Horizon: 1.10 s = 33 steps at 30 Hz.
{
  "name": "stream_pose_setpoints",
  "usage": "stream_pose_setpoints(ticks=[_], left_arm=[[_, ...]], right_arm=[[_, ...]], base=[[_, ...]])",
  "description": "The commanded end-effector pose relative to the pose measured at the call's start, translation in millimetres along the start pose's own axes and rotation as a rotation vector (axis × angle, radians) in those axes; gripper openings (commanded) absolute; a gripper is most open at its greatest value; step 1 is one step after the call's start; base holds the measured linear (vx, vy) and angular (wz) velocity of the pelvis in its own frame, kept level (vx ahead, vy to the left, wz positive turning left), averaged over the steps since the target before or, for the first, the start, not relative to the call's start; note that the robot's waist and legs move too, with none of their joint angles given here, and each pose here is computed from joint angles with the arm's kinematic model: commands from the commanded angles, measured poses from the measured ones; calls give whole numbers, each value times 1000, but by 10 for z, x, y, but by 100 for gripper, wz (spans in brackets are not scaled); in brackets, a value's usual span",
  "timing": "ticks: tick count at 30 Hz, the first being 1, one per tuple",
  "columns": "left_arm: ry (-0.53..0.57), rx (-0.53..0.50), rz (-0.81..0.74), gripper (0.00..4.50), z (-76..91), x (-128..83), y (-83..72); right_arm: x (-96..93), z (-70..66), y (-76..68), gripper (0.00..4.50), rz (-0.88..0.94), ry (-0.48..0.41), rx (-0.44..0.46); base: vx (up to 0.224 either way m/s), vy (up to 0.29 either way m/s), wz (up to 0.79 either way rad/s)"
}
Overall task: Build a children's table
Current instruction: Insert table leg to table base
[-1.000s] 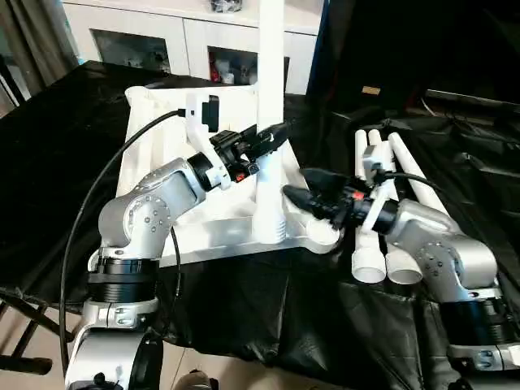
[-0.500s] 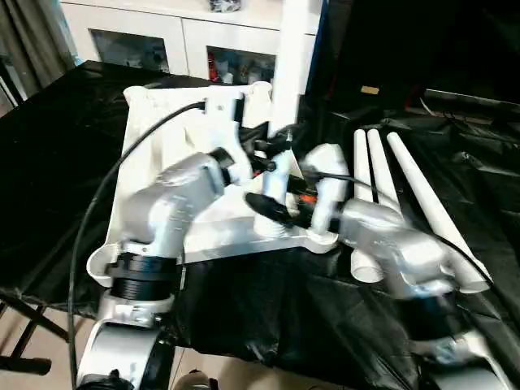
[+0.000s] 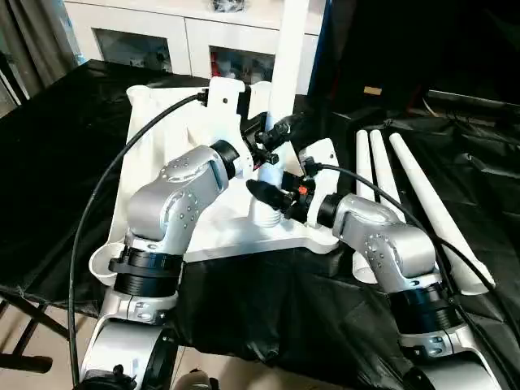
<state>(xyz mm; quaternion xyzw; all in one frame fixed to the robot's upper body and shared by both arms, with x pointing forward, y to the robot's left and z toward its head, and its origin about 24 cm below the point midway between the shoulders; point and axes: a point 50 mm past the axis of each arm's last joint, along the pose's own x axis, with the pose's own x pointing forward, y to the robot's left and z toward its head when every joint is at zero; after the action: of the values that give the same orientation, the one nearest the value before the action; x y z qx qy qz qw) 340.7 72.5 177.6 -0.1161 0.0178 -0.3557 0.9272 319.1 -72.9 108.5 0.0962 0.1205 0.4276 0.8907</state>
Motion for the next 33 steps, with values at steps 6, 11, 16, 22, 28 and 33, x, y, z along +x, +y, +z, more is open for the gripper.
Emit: stream_pose_setpoints(ticks=[6, 11, 16, 22, 28, 33], left_arm=[[-60, -26, 8, 188, 121, 29, -17], [-69, -31, -77, 258, 165, -2, -53], [-65, -98, -165, 295, 197, -58, -48], [15, -277, -500, 324, 168, -282, -103], [6, -315, -707, 324, 267, -427, -208], [29, -297, -654, 277, 213, -373, -179]], right_arm=[[6, -20, -5, 195, 20, -22, 59], [-39, 6, 11, 191, 83, -50, 65], [-189, 50, 110, 191, 273, -79, 22], [-470, 96, 263, 191, 549, -89, 10], [-570, 117, 245, 191, 595, -91, 8], [-608, 130, 250, 191, 611, -87, 6]], base=[[0, 0, 0], [0, 0, 0], [0, 0, 0], [0, 0, 0], [0, 0, 0], [0, 0, 0]])
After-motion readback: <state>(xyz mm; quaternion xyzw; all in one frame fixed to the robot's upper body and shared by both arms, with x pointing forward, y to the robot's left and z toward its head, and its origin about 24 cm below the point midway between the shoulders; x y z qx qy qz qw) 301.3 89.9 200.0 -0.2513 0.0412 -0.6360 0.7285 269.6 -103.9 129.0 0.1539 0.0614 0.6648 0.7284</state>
